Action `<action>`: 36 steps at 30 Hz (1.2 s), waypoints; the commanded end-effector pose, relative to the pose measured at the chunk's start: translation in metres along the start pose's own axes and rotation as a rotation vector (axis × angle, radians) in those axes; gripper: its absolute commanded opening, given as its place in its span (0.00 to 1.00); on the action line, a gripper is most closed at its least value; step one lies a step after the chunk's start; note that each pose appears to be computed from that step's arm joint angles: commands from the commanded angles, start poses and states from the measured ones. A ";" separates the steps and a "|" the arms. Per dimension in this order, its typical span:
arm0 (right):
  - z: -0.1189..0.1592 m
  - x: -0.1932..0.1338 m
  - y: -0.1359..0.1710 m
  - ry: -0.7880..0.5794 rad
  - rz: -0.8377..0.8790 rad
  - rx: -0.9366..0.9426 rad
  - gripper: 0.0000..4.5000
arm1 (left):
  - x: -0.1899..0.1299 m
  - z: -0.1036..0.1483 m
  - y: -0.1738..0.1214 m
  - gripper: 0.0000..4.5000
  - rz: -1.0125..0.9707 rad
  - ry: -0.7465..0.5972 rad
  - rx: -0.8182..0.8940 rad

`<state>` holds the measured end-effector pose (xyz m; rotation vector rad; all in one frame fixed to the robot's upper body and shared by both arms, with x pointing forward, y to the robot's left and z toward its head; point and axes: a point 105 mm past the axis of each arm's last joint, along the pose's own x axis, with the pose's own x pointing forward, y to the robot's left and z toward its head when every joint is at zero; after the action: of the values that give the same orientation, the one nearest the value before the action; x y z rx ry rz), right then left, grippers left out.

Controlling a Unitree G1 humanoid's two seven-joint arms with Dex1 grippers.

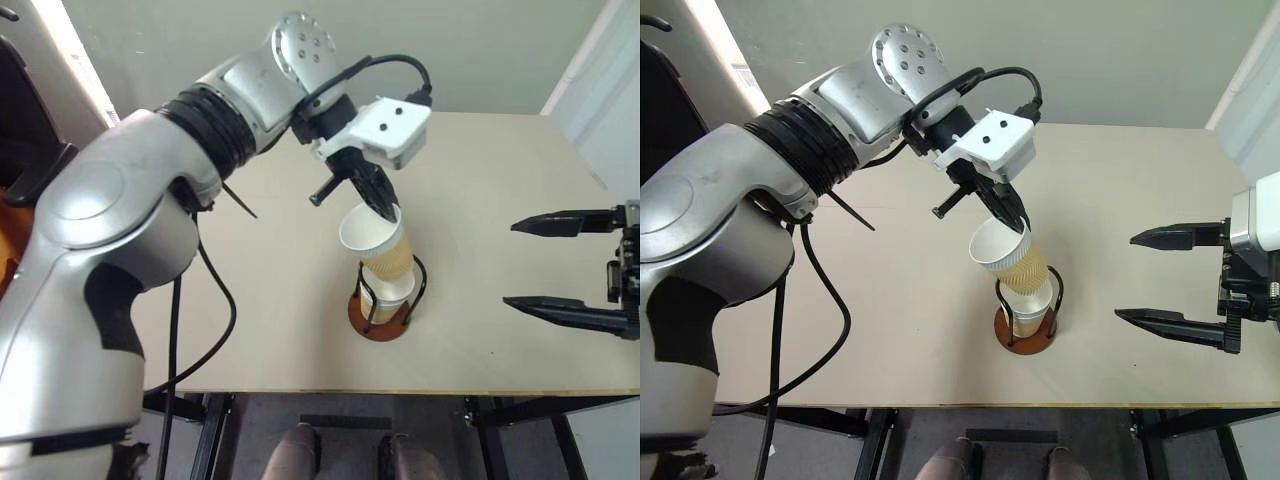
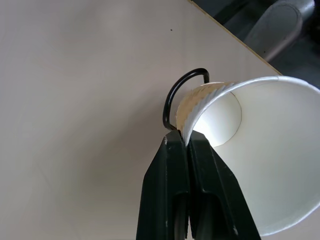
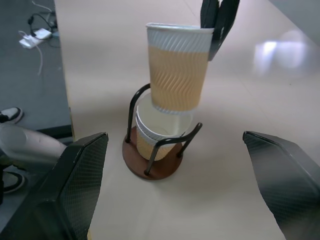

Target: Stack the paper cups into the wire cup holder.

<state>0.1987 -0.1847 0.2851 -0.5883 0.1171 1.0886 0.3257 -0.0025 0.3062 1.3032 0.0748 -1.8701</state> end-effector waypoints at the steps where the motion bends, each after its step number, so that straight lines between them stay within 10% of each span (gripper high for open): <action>1: 0.009 -0.005 0.003 0.001 -0.034 -0.041 1.00 | -0.001 0.009 0.002 0.00 -0.034 0.013 0.049; 21: 0.006 -0.004 0.007 0.022 -0.063 -0.035 1.00 | 0.019 0.006 0.001 0.00 -0.100 0.073 0.125; 36: 0.004 0.000 0.004 0.022 -0.066 -0.042 1.00 | 0.022 0.004 0.005 0.99 -0.086 0.078 0.130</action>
<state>0.1938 -0.1817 0.2833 -0.6069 0.1071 1.0343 0.3264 -0.0209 0.2826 1.4758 0.0884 -1.9124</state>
